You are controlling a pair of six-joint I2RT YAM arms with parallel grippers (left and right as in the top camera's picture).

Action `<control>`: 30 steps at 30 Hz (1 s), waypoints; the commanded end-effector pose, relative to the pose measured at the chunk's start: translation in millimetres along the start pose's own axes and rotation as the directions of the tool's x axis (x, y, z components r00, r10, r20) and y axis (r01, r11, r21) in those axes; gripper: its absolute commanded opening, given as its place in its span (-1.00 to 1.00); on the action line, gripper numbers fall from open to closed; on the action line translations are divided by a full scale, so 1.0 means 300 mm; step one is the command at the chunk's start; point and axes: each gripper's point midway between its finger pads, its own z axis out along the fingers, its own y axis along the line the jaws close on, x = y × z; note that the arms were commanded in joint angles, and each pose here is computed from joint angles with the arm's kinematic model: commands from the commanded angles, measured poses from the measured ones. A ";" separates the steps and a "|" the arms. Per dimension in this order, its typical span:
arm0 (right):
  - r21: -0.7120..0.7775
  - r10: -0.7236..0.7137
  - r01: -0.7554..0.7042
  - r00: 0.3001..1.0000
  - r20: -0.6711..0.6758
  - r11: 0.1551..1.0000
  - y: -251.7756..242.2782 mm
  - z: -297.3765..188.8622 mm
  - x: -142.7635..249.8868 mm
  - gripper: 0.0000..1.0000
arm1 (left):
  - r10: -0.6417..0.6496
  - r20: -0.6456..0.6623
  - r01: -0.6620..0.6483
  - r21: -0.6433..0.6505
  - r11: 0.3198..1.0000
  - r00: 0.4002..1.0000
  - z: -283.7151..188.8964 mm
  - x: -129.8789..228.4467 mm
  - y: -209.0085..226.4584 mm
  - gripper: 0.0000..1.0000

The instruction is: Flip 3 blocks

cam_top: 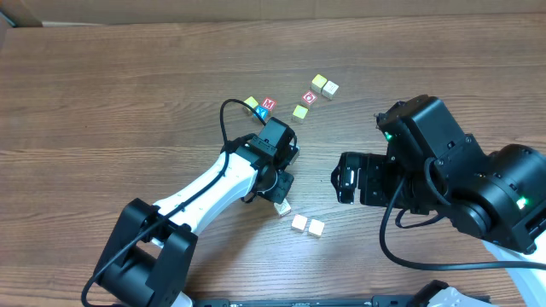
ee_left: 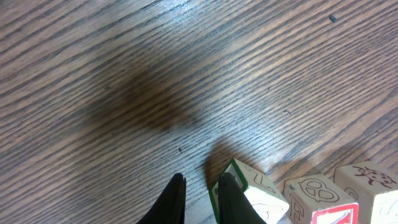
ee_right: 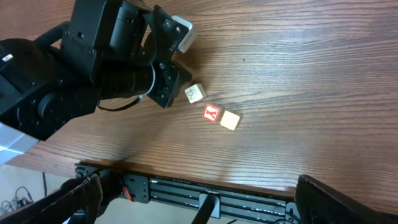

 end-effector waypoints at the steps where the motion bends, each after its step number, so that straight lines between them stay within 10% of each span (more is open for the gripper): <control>1: -0.028 -0.007 0.007 1.000 0.010 1.000 0.012 -0.020 -0.001 1.00 | -0.021 -0.022 0.021 0.004 1.000 1.000 0.025 0.023 0.005 -0.76; 30: -0.038 0.001 -0.001 1.000 -0.003 0.999 0.017 -0.020 0.006 1.00 | -0.006 -0.093 0.014 0.091 0.996 0.996 0.066 0.114 -0.056 -0.84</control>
